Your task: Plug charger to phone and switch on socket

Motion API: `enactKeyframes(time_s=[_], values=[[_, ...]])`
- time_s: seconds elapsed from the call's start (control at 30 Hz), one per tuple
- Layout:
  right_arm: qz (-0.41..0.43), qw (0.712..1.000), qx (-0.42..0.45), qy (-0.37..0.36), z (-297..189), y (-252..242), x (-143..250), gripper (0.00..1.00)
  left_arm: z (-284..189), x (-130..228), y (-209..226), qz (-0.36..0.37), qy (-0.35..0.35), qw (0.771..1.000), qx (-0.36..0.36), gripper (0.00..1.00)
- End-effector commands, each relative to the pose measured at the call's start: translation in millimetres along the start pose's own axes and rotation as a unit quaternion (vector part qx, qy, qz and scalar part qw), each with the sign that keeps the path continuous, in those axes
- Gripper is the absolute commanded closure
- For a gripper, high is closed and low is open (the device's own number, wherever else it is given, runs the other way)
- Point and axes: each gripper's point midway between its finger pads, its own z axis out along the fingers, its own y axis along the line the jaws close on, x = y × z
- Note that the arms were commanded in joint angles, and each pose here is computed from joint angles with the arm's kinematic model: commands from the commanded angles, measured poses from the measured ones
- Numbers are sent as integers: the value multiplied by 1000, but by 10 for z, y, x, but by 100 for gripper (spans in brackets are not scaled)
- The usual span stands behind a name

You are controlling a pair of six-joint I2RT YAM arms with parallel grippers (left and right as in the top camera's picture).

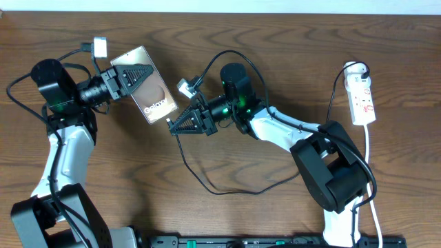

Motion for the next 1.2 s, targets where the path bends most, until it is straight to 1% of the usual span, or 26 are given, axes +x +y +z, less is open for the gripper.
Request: enactKeyframes(time_s=[0.0,0.57,0.73,1.17], values=[[-21,1000,-3,1,55,50,-43,99,20,63,-61,-2,13,1000,13,92],[-21,1000,-2,1,53,44,-46,99,78,95,-89,4,20,1000,18,92],[-21,1000,-2,1,53,45,-46,99,78,95,-89,21,19,999,19,93],[-21,1000,0,-1,32,35,-55,99,76,119,-112,21,26,999,26,92]])
